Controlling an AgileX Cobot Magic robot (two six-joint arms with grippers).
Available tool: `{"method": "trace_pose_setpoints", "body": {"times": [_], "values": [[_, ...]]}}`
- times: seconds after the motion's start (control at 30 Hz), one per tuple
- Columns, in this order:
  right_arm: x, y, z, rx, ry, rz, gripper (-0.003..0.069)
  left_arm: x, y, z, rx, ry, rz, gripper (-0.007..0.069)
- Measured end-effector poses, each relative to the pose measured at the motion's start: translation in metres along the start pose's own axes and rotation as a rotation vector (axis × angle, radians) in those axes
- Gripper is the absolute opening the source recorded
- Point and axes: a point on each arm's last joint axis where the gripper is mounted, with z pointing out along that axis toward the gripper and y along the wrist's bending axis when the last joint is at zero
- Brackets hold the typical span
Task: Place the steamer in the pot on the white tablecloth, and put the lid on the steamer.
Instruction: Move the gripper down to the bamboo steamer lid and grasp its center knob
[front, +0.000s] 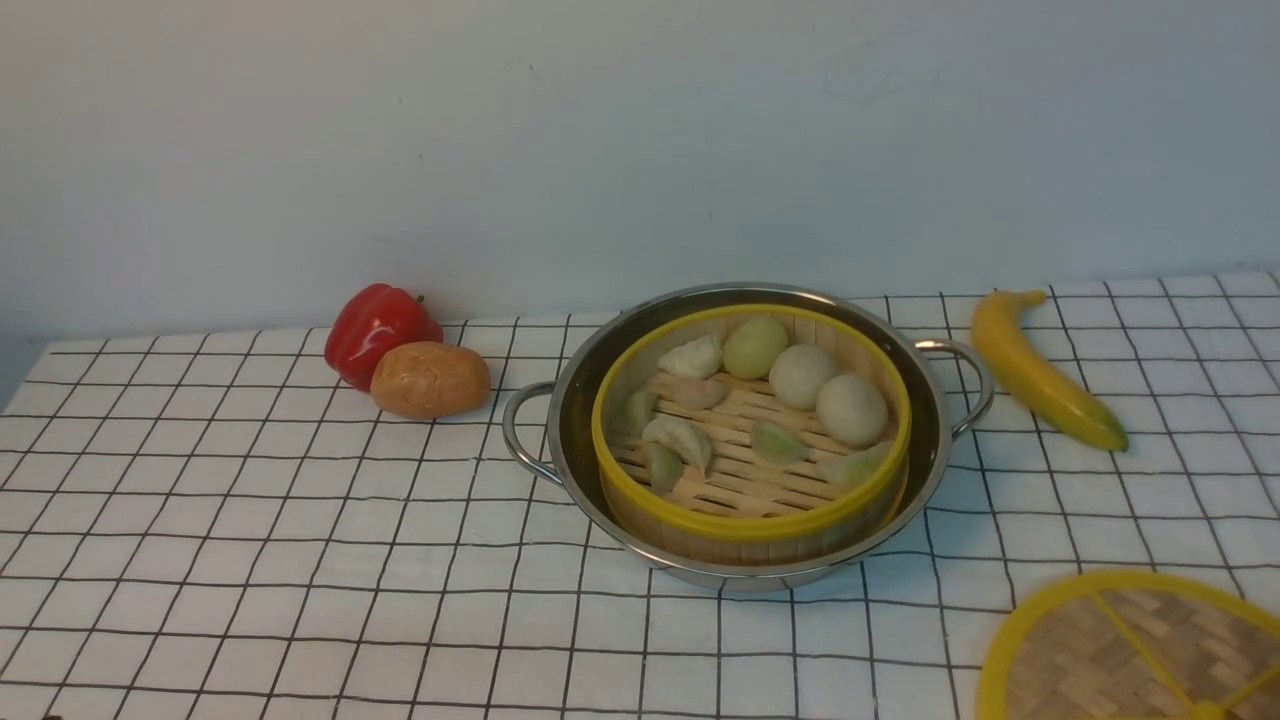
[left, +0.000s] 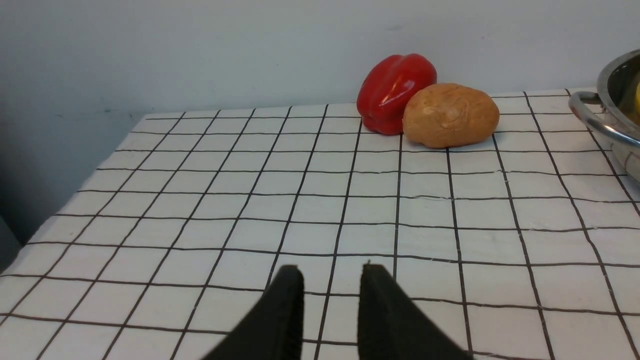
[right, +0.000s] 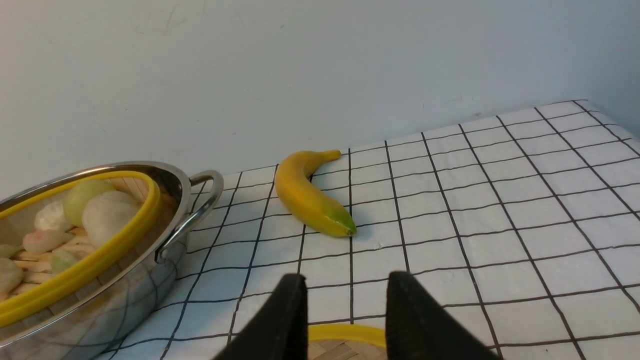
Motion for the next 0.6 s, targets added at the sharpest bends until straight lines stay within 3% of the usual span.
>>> {"method": "trace_pose_setpoints", "body": {"times": [0.43, 0.6], "values": [[0.0000, 0.0000, 0.0000, 0.000, 0.000, -0.001, 0.0242, 0.0000, 0.0000, 0.0000, 0.000, 0.000, 0.000, 0.0192], [-0.0003, -0.0012, 0.0000, 0.013, -0.003, -0.089, 0.0242, 0.0000, 0.0000, 0.0000, 0.000, 0.000, 0.000, 0.0202]]}}
